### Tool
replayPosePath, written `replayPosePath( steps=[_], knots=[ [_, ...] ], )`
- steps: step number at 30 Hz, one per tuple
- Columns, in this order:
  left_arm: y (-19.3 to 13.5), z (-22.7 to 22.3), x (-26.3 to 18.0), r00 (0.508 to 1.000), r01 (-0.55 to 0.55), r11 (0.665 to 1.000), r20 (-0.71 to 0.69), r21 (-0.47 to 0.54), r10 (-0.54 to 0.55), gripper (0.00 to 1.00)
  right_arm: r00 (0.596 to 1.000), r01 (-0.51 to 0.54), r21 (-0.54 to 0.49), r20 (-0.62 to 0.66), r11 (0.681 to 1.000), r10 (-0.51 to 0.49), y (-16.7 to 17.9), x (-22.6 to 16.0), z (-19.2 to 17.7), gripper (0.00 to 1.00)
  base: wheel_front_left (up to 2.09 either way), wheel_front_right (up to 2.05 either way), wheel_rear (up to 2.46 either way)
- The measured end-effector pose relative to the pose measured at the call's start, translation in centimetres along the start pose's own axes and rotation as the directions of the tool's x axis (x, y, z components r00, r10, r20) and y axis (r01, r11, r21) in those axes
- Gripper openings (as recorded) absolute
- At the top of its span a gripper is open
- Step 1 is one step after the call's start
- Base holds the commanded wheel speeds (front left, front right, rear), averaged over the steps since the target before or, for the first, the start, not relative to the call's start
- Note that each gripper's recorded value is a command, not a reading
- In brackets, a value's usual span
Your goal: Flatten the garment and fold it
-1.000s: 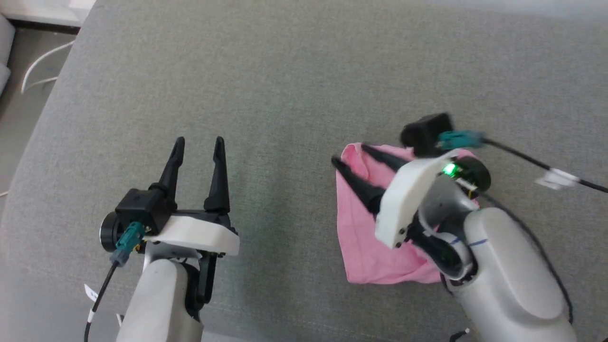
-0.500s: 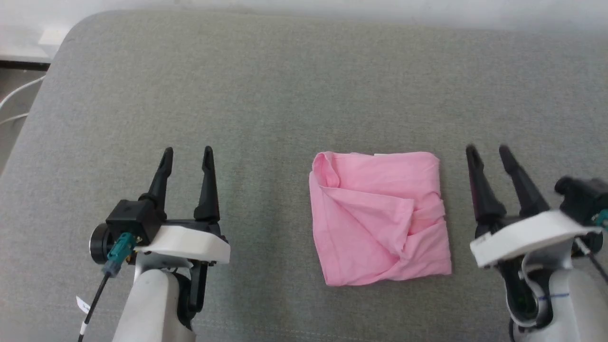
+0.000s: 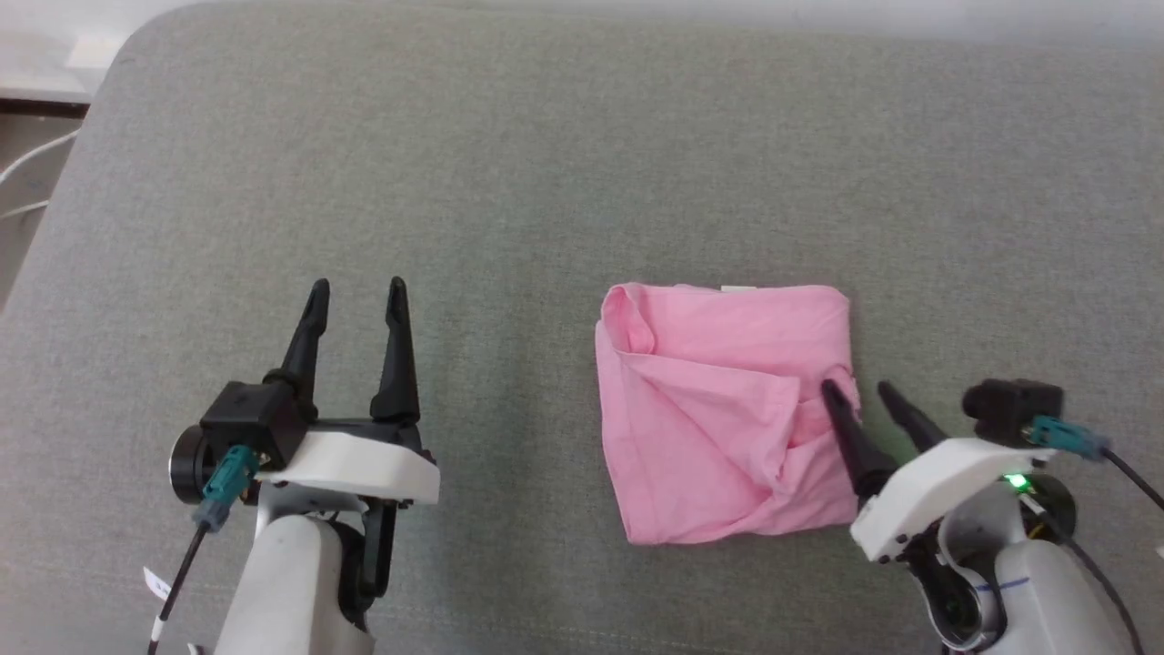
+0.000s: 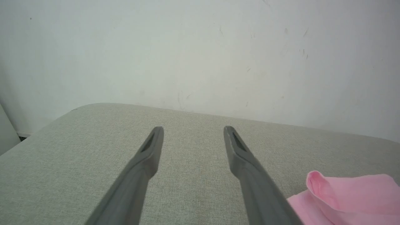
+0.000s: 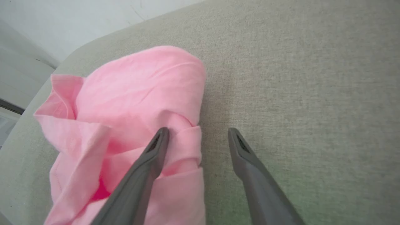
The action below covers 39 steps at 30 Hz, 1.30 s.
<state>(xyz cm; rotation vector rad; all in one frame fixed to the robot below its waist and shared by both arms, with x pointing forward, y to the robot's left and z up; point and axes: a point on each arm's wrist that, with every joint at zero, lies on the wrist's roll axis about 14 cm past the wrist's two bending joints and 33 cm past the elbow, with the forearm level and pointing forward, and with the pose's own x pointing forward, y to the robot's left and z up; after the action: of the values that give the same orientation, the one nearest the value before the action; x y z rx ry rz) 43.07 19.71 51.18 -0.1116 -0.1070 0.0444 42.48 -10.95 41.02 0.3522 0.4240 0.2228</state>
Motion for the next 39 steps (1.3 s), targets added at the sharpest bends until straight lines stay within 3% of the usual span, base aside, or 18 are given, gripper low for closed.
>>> replayPosePath(
  steps=[3,4,5,7,8,12,16,20,24,28,31,39],
  knots=[
    [0.2,-0.1,-0.1,1.0,-0.006,1.0,-0.004,0.002,0.006,1.0,0.995,-0.025,0.023,-0.093,0.999,0.027,0.8,0.6,-1.7,1.0,0.0,0.0,0.0],
    [0.3,-0.1,-0.2,1.0,-0.009,1.0,-0.005,0.003,0.009,1.0,0.99,-0.03,0.026,-0.134,0.999,0.033,1.0,0.6,-2.4,0.84,0.0,0.0,0.0],
    [0.4,-0.1,-0.2,1.0,-0.011,1.0,-0.005,0.003,0.011,1.0,0.984,-0.036,0.024,-0.172,0.999,0.04,1.2,0.7,-3.1,0.46,0.0,0.0,0.0],
    [0.5,-0.1,-0.3,1.0,-0.013,1.0,-0.006,0.004,0.013,1.0,0.976,-0.05,0.018,-0.21,0.999,0.052,1.7,0.8,-3.6,0.09,0.0,0.0,0.0],
    [0.5,-0.1,-0.3,1.0,-0.014,1.0,-0.007,0.004,0.014,1.0,0.973,-0.057,0.015,-0.223,0.998,0.059,1.9,0.9,-3.6,0.0,0.0,0.0,0.0],
    [0.6,-0.1,-0.3,1.0,-0.016,1.0,-0.005,0.002,0.016,1.0,0.965,-0.086,-0.02,-0.252,0.996,0.079,2.8,0.8,-3.6,0.0,0.0,0.0,0.0],
    [0.2,-0.2,0.0,1.0,-0.013,1.0,-0.005,-0.001,0.013,1.0,0.969,-0.11,-0.188,-0.241,0.976,0.062,3.6,1.2,-1.8,0.0,0.0,0.0,0.0],
    [-0.5,-0.3,0.6,1.0,0.006,1.0,-0.002,-0.004,-0.006,1.0,0.978,-0.115,-0.421,-0.206,0.9,0.029,3.6,1.7,1.2,0.0,0.0,0.0,0.0],
    [-1.7,-0.6,1.5,0.999,0.038,0.999,0.002,-0.003,-0.038,1.0,0.987,-0.053,-0.592,-0.152,0.804,-0.047,1.1,1.8,4.6,0.0,0.0,0.0,0.0],
    [-3.8,-1.1,2.6,0.995,0.102,0.995,0.003,-0.007,-0.102,1.0,0.986,0.048,-0.656,-0.087,0.754,-0.139,-2.6,1.4,7.9,0.0,0.0,0.0,0.0],
    [-5.7,-1.2,3.7,0.987,0.158,0.987,0.014,-0.009,-0.158,1.0,0.975,0.13,-0.668,-0.05,0.733,-0.218,-6.0,0.6,9.7,0.0,0.0,0.0,0.0],
    [-11.0,-2.8,6.4,0.952,0.304,0.952,0.021,-0.014,-0.304,1.0,0.895,0.342,-0.638,-0.002,0.69,-0.445,-16.1,-3.1,11.5,0.0,0.0,0.0,0.0]
  ],
)
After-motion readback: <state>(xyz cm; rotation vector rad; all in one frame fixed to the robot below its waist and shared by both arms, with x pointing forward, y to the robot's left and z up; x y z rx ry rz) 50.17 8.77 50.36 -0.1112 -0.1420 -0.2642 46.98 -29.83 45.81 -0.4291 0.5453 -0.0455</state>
